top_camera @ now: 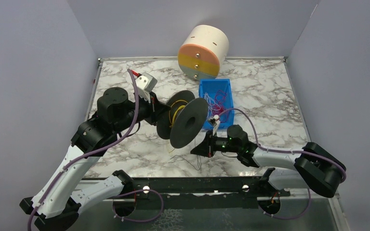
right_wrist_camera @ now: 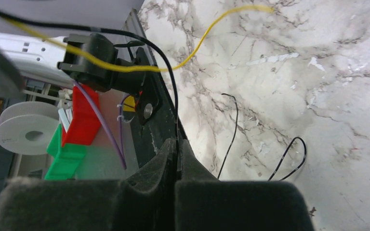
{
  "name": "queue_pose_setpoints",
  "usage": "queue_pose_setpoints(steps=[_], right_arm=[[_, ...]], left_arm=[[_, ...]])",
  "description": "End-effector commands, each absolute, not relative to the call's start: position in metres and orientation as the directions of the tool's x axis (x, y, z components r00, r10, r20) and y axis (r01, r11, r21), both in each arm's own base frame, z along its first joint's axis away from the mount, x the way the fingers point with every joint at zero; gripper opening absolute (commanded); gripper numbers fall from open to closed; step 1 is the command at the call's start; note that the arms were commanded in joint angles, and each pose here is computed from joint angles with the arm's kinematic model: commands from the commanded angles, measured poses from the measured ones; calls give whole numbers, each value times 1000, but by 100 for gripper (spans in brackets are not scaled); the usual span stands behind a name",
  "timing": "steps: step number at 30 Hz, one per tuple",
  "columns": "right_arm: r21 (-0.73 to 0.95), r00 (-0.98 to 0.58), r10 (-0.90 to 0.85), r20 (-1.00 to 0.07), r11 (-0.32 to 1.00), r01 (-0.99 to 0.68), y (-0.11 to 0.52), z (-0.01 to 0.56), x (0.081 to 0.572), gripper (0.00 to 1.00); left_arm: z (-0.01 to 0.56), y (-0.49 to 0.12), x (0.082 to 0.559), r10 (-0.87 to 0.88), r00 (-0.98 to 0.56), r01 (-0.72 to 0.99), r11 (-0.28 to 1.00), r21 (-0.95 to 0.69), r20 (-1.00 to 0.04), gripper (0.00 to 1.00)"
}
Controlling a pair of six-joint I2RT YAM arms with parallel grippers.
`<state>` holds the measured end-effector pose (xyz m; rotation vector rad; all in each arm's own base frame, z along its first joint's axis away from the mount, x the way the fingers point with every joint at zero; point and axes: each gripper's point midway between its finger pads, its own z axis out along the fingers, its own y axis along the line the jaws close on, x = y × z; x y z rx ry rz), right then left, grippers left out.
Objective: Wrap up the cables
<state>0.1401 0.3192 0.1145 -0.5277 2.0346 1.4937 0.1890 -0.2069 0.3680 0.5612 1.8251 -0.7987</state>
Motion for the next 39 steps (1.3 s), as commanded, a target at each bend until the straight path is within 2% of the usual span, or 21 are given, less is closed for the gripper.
queue_pose_setpoints(steps=[1, 15, 23, 33, 39], right_arm=[[711, -733, 30, -679, 275, -647, 325, 128, 134, 1], [595, -616, -80, -784, 187, -781, 375, 175, 95, 3], [550, -561, -92, -823, 121, -827, 394, 214, 77, 6], [508, -510, -17, -860, 75, -858, 405, 267, 82, 12], [429, -428, 34, -903, 127, -894, 409, 297, 99, 12]], left_arm=[[426, -197, 207, -214, -236, 630, 709, -317, -948, 0], [412, -192, 244, -258, -217, 502, 798, -334, -941, 0], [372, -179, 264, -210, -242, 380, 878, -291, -947, 0], [326, -177, 266, -94, -323, 361, 908, -214, -942, 0], [306, -177, 261, -17, -366, 382, 909, -167, -930, 0]])
